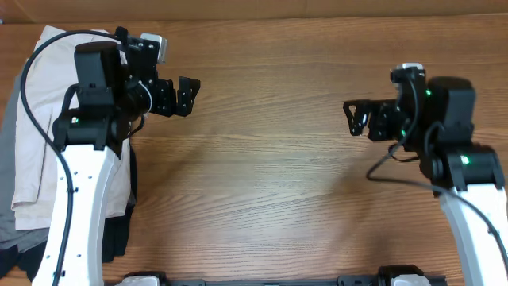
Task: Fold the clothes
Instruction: 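Raise the left gripper and move it over the beige shorts on the pile, then lower the left gripper and pinch the beige shorts' waistband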
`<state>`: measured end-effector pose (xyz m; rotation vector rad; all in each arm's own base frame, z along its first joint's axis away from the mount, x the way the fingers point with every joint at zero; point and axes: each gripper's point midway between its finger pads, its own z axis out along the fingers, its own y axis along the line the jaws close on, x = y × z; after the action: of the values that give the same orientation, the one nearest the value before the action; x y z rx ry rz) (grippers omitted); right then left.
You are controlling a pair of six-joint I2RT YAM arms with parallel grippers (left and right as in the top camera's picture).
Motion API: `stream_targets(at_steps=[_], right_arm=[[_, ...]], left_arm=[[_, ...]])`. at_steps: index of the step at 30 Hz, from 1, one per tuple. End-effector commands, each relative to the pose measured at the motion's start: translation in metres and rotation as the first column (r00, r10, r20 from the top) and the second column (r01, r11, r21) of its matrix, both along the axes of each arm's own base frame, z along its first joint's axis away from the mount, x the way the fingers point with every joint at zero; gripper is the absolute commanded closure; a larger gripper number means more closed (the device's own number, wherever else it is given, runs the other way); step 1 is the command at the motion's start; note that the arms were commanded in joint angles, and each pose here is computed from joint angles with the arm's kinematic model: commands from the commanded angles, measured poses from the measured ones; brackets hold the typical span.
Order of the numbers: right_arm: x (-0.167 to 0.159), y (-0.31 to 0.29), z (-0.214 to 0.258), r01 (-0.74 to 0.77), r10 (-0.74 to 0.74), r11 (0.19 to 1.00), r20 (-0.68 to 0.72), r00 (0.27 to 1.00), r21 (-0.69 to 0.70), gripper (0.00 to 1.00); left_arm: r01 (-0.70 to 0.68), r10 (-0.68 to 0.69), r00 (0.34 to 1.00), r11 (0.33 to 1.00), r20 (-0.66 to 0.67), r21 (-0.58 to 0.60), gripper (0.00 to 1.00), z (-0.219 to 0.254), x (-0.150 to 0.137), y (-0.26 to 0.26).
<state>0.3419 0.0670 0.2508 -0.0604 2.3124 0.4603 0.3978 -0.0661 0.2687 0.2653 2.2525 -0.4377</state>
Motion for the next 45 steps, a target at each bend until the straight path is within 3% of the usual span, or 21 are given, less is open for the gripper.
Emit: stream_targets(at_steps=[1,13,25,33,38,45], right_arm=[[0.013,0.009,-0.008,-0.039,0.040,0.999,-0.034,0.999,0.039,0.00],[0.026,0.017,-0.018,-0.073,0.076,0.995,-0.044,0.996,0.073,0.00],[0.022,0.017,-0.022,-0.071,0.076,0.995,-0.068,0.995,0.073,0.00],[0.017,0.014,-0.028,-0.059,0.064,0.997,-0.100,0.993,0.059,0.00],[0.016,0.014,-0.029,-0.058,0.064,0.997,-0.106,0.992,0.059,0.00],[0.012,0.014,-0.033,-0.057,0.064,0.997,-0.130,0.989,0.060,0.00]], left_arm=[[-0.004,0.004,1.000,1.000,-0.016,0.024,0.00,-0.006,0.007,0.001],[-0.040,0.036,0.996,0.998,0.085,0.048,0.00,0.034,0.029,0.022],[-0.331,0.332,0.943,0.931,0.018,0.153,0.00,0.076,0.078,0.140],[-0.501,0.516,0.855,0.847,-0.047,0.179,0.03,0.030,0.101,0.237],[-0.576,0.616,0.777,0.779,-0.133,0.247,0.02,-0.020,0.096,0.291],[-0.614,0.658,0.715,0.753,-0.237,0.239,0.06,-0.066,0.080,0.333]])
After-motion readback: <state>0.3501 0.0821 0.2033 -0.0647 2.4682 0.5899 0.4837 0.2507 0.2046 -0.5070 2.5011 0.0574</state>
